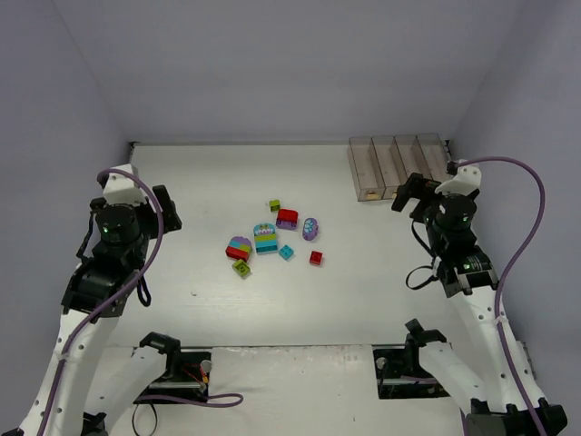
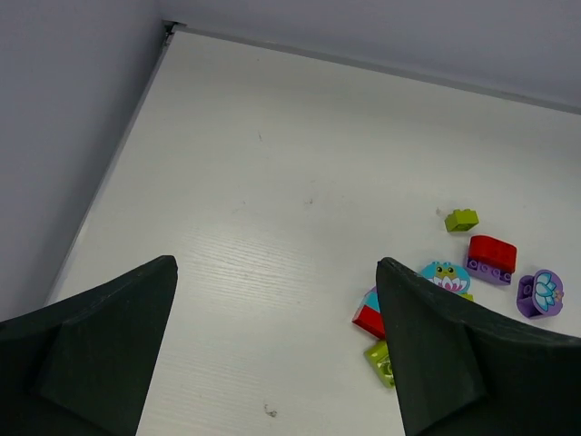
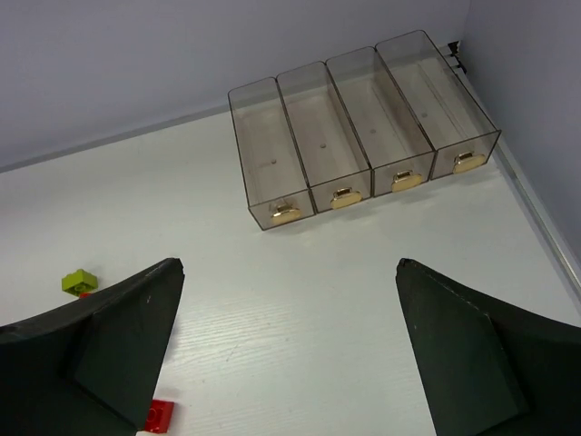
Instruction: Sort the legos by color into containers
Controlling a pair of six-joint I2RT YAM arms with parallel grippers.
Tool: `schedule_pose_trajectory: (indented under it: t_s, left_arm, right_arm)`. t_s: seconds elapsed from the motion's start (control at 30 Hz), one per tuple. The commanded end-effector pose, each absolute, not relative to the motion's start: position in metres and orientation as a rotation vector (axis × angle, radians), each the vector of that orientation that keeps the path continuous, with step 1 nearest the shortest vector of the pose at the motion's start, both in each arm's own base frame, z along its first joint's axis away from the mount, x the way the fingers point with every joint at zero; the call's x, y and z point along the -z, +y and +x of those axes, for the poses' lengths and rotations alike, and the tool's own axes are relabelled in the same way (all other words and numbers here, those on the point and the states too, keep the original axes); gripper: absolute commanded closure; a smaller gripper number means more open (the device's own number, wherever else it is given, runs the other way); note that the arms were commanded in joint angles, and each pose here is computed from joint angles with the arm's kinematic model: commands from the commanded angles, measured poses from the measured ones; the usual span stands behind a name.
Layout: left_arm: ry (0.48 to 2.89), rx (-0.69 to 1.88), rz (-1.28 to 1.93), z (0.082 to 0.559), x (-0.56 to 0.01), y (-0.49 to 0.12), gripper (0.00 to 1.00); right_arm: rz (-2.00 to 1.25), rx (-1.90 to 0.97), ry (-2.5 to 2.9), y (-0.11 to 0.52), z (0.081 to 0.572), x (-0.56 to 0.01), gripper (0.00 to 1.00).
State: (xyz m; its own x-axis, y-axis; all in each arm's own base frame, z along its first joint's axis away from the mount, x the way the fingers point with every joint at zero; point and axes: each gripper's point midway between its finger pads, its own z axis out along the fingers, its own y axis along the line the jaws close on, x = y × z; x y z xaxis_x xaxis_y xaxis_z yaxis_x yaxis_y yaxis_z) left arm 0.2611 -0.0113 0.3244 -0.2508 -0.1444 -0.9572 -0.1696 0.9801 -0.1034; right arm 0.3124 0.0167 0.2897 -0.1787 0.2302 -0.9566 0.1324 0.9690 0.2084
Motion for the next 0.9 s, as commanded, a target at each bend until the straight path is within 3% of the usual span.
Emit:
schedule_pose_trajectory:
  t_s: [0.0,0.2,0.5,0.73,0.87]
  left_arm:
    - [1.818,-0.026,-0.249,0.264,-0.33,-0.01,0.16]
    - [1.853,-0.045,-0.247,0.263,-0.322,-0.009,0.16]
    - [1.904,-0.021,-0.288,0.266,-0.307,-0.013,0.16]
    - [1.959,-0.031,-0.294,0.265,-0.296,-0.014,0.16]
    - [1.981,-0.035,-0.29,0.262,-0.291,-0.014,0.16]
  right_arm:
    - [0.292,-0.089,1.687,0.016,0.32,-0.307,0.0]
    - [0.232,-0.152,1.786,0.034,0.332,-0.281,0.0]
    - [0.351,-0.231,2.088,0.096,0.361,-0.194,0.0]
    - [0.305,-0.212,2.292,0.177,0.36,-0.12,0.17]
    - [0.264,-0.176,2.345,0.208,0.353,-0.096,0.17]
